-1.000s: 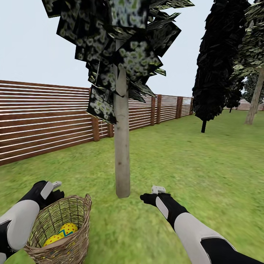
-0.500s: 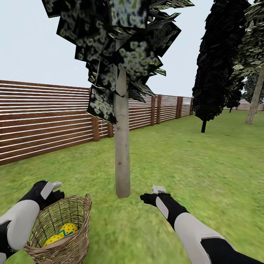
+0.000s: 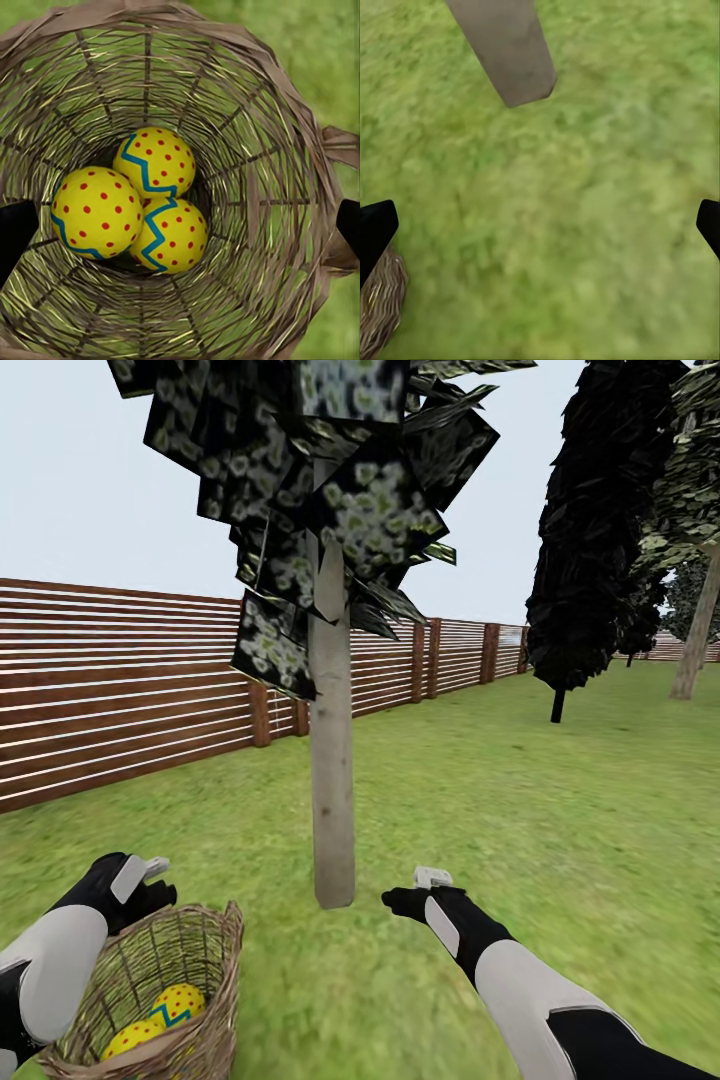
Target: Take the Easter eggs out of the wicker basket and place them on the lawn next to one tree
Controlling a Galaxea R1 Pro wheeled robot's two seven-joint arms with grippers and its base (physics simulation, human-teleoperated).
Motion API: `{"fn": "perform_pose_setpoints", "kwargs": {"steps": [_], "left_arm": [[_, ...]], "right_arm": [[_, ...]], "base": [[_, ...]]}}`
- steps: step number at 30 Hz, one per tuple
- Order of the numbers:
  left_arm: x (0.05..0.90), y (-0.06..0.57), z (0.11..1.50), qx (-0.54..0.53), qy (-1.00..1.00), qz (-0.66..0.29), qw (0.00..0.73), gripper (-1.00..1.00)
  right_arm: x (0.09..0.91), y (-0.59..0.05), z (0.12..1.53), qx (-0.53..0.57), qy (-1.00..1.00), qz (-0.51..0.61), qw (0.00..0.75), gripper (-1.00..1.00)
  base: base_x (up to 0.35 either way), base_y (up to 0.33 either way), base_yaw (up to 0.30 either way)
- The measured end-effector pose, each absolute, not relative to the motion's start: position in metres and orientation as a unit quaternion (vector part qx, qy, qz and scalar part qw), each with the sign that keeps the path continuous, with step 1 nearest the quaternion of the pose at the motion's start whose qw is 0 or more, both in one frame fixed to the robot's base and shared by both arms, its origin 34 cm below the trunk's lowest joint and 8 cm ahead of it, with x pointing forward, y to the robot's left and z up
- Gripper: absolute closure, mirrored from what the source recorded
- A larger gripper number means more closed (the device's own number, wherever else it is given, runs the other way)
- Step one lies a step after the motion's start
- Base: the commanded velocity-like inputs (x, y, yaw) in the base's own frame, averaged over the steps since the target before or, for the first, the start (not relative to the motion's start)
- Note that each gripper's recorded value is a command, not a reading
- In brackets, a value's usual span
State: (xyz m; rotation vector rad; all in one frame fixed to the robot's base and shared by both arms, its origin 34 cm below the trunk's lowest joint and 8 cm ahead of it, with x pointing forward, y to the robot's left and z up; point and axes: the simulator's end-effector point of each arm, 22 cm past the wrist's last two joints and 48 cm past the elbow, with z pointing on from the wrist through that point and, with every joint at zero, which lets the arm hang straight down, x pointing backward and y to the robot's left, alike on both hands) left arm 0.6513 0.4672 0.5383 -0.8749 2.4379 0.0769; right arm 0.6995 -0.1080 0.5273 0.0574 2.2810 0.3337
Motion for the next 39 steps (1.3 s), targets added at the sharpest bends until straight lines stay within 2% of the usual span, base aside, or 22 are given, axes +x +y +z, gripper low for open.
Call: {"fn": "perform_pose_setpoints", "kwargs": {"steps": [18, 32, 39], "left_arm": [[0.629, 0.461, 0.527, -0.311, 0.926, 0.019, 0.212, -1.0], [0.624, 0.466, 0.526, -0.311, 0.928, 0.021, 0.205, -1.0], [0.624, 0.466, 0.526, -0.311, 0.928, 0.021, 0.205, -1.0]], "right_arm": [[0.7, -0.108, 0.527, 0.023, 0.904, 0.132, 0.406, -1.0], [0.699, -0.108, 0.527, 0.023, 0.904, 0.132, 0.405, -1.0], [0.7, -0.108, 0.528, 0.023, 0.904, 0.132, 0.406, -1.0]], "base": [[0.005, 0.0, 0.0], [0.057, 0.043, 0.0], [0.062, -0.076, 0.0]]}}
